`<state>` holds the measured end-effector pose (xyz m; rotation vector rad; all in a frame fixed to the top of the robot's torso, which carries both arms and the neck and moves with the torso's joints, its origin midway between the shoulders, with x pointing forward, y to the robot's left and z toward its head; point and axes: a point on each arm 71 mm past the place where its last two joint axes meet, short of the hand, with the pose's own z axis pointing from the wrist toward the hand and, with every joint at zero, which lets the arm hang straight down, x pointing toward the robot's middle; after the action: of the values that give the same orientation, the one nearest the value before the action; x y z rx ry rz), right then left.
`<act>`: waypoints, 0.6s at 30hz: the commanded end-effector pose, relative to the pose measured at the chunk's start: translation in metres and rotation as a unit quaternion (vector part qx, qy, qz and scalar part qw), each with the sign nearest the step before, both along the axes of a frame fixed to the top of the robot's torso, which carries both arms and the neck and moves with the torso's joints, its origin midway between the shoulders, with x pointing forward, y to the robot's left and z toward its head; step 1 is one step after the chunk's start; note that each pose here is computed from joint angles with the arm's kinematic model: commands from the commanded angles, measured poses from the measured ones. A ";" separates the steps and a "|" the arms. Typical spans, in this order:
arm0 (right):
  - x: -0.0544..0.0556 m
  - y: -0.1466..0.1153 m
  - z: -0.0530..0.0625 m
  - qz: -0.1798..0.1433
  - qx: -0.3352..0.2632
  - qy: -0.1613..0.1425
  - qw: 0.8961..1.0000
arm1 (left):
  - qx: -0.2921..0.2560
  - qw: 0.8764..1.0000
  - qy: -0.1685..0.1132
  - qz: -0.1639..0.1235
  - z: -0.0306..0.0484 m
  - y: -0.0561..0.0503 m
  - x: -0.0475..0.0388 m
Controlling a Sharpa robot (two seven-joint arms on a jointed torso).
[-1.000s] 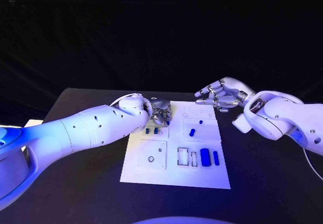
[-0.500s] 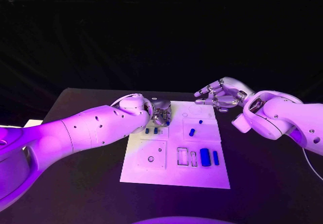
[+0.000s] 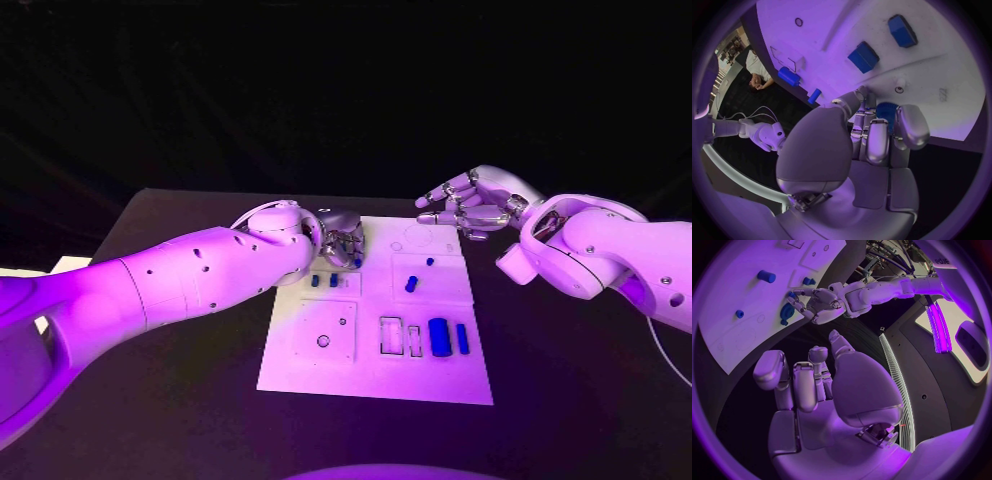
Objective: Assemble the parts on the task board
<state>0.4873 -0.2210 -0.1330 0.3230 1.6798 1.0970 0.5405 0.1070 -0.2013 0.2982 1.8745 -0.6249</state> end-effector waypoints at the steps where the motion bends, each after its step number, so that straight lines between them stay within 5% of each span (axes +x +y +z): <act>1: 0.000 0.000 -0.001 0.007 -0.004 0.003 1.000 | -0.040 0.999 0.017 0.018 0.0064 0.004 0.0000; 11: 0.000 0.000 -0.003 0.005 -0.005 0.005 1.000 | -0.067 0.996 0.025 0.046 0.0259 0.027 0.0010; 18: 0.000 -0.001 -0.005 0.004 -0.005 0.007 1.000 | -0.043 0.997 0.025 0.059 0.0272 0.044 0.0016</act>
<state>0.4883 -0.2233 -0.1365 0.3301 1.6865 1.0898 0.5426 0.1506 -0.1733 0.1229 1.8670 -0.6504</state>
